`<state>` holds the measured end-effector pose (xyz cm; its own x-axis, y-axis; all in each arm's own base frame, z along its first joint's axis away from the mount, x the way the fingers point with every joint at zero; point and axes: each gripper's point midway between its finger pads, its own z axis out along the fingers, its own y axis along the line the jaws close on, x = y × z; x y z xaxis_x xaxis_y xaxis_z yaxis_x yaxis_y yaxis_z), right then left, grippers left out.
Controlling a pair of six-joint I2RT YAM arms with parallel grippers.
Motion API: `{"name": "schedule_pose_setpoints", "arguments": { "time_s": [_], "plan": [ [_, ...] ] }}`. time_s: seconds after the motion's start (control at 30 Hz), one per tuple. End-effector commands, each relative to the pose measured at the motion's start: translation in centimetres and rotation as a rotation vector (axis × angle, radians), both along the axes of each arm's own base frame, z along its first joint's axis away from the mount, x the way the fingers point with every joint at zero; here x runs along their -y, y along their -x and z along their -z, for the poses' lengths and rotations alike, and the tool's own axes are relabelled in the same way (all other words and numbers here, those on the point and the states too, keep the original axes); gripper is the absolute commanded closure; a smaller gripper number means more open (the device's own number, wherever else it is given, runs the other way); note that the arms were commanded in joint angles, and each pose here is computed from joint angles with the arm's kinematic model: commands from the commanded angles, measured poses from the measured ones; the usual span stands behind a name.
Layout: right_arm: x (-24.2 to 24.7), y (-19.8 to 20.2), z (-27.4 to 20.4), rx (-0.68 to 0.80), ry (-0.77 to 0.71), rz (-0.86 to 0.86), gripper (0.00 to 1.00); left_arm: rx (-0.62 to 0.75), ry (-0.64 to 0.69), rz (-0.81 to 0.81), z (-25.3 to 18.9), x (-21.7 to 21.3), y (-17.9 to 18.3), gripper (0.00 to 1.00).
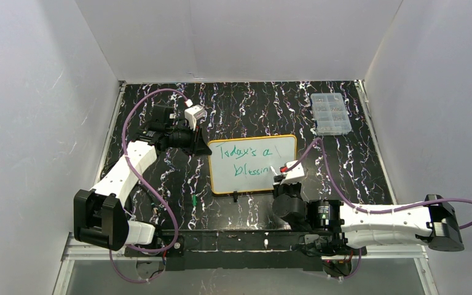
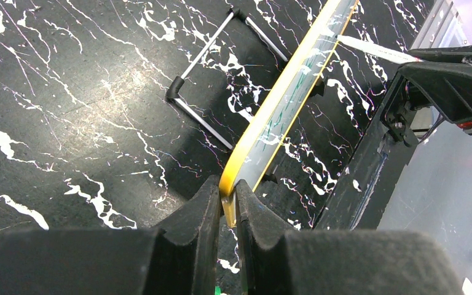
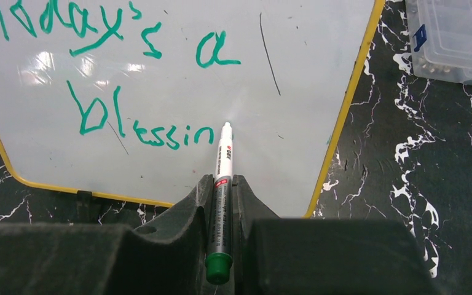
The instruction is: Write a sentence on the whiteboard
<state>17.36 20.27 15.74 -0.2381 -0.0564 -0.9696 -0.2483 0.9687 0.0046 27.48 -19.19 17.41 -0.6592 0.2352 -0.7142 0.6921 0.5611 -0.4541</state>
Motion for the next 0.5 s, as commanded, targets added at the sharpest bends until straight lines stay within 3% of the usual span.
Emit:
{"name": "schedule_pose_setpoints", "arguments": {
  "time_s": [0.0,0.47],
  "plan": [
    [-0.7,-0.5,-2.0,0.043,-0.048,0.017,0.99,0.053,0.010,0.002,-1.4,-0.2,0.0,1.00],
    [-0.2,0.4,0.7,-0.049,-0.031,0.005,0.99,0.055,0.009,0.001,-1.4,-0.2,0.0,1.00]
  ]
}}
